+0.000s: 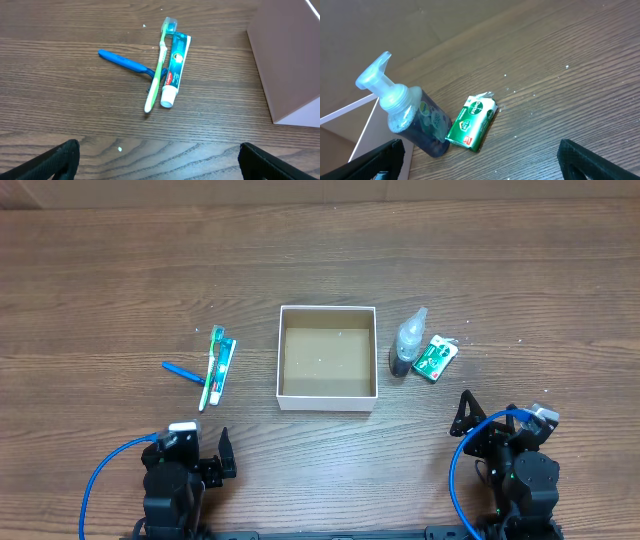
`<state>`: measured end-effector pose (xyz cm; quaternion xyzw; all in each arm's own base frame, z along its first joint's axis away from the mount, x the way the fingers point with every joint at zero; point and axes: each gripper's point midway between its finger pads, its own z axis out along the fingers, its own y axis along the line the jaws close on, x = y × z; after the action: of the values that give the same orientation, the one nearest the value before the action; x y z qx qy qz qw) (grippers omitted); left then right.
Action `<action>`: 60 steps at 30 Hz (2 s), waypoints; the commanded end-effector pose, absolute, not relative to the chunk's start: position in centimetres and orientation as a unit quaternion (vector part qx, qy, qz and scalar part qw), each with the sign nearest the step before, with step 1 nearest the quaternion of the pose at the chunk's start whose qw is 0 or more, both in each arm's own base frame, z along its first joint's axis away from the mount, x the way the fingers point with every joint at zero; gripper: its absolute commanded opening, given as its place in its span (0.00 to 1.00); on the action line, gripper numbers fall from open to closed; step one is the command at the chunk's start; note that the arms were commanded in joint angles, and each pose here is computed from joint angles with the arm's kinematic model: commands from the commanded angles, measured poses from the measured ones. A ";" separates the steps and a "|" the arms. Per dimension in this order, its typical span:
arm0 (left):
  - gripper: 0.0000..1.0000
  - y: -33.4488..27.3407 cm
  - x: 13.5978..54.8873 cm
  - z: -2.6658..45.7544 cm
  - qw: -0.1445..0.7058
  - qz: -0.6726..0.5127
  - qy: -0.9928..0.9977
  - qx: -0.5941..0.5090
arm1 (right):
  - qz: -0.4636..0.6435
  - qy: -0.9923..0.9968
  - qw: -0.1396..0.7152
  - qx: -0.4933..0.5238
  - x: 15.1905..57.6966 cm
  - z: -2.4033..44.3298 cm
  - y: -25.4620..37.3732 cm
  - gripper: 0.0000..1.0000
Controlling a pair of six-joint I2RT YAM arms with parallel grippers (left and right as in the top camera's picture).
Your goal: Pack container
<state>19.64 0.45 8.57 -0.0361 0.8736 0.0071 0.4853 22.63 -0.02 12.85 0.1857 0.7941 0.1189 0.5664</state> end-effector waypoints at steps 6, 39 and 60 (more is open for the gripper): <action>1.00 0.4 19.6 8.1 0.482 0.009 0.876 -0.029 | 0.115 0.792 0.570 0.187 22.7 12.8 -0.2 1.00; 1.00 0.4 19.6 8.1 0.482 0.009 0.876 -0.029 | 0.239 0.765 0.591 0.092 22.6 18.7 4.8 1.00; 1.00 0.4 19.6 8.1 0.482 0.009 0.876 -0.029 | 0.159 0.932 0.323 0.044 34.7 28.5 9.4 0.98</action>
<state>19.60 0.46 8.50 -0.0358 0.8744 0.0074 0.4838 33.10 8.65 28.64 0.0435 0.9218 0.1978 0.3305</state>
